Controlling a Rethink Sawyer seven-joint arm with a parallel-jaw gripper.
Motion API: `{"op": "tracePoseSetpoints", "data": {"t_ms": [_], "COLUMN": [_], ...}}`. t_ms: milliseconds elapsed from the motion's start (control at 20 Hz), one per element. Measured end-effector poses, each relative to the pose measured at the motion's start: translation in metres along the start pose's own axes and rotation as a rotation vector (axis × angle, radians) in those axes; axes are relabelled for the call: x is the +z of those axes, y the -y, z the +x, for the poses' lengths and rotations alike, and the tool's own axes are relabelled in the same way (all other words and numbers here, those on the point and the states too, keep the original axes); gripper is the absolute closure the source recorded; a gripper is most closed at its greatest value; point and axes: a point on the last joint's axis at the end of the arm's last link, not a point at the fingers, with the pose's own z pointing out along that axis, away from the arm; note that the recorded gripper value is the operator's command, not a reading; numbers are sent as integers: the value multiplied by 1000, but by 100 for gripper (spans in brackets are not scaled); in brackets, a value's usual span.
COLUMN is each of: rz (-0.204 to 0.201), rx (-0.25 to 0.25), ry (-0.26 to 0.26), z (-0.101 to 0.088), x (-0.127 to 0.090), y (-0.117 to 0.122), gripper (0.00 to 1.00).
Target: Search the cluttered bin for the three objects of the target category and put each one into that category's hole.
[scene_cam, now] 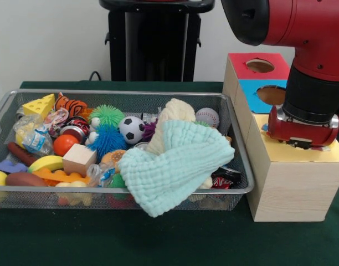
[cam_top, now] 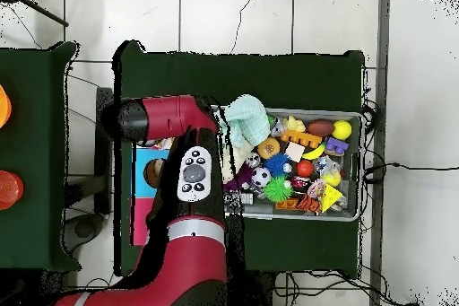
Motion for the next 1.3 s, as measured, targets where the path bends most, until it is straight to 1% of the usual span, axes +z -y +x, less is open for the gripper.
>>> {"op": "tracePoseSetpoints", "data": {"t_ms": [650, 1300], "rz": [-2, -7], "rx": [-3, -1], "ry": [21, 29], "z": [2, 2], "x": [-4, -20], "y": [1, 2], "gripper": [100, 100]}}
